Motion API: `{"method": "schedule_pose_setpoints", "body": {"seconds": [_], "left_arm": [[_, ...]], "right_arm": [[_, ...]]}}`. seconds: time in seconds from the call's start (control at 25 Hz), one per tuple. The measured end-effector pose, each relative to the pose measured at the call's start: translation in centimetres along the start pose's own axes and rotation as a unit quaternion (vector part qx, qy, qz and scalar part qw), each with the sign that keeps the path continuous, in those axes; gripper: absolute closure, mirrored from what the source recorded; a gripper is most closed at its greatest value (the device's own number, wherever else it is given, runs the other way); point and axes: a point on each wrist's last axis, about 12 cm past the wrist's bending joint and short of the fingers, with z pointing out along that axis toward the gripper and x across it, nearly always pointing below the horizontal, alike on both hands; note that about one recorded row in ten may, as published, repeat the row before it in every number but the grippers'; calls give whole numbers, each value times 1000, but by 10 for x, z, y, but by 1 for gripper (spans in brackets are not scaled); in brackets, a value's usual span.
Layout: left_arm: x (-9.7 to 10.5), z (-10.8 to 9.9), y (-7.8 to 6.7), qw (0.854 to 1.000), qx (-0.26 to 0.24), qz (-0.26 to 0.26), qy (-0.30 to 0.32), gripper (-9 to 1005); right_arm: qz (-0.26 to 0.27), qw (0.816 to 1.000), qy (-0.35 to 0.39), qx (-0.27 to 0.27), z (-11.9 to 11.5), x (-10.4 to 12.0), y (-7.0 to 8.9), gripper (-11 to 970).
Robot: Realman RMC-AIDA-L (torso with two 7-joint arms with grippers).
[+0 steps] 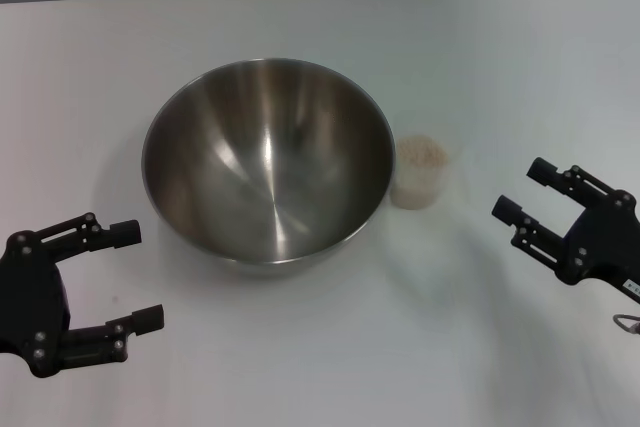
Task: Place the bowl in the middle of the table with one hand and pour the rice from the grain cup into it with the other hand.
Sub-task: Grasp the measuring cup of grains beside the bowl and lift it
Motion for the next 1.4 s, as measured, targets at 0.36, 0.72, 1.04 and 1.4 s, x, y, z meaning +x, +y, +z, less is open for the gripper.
{"method": "schedule_pose_setpoints", "body": {"seconds": [0.36, 0.72, 1.04, 1.4], "left_arm": [[0, 0, 0, 1000, 1, 0, 0, 169], [0, 1, -1, 1000, 3, -1, -1, 169], [-1, 4, 1, 1000, 5, 1, -3, 169], [-3, 6, 5, 1000, 5, 3, -6, 169]], "right_arm": [[-6, 1000, 11, 16, 3, 5, -1, 294], [1, 999, 24, 36, 12, 9, -6, 294], [3, 998, 49, 42, 30, 13, -10, 294], [3, 996, 49, 68, 34, 12, -17, 294]]}}
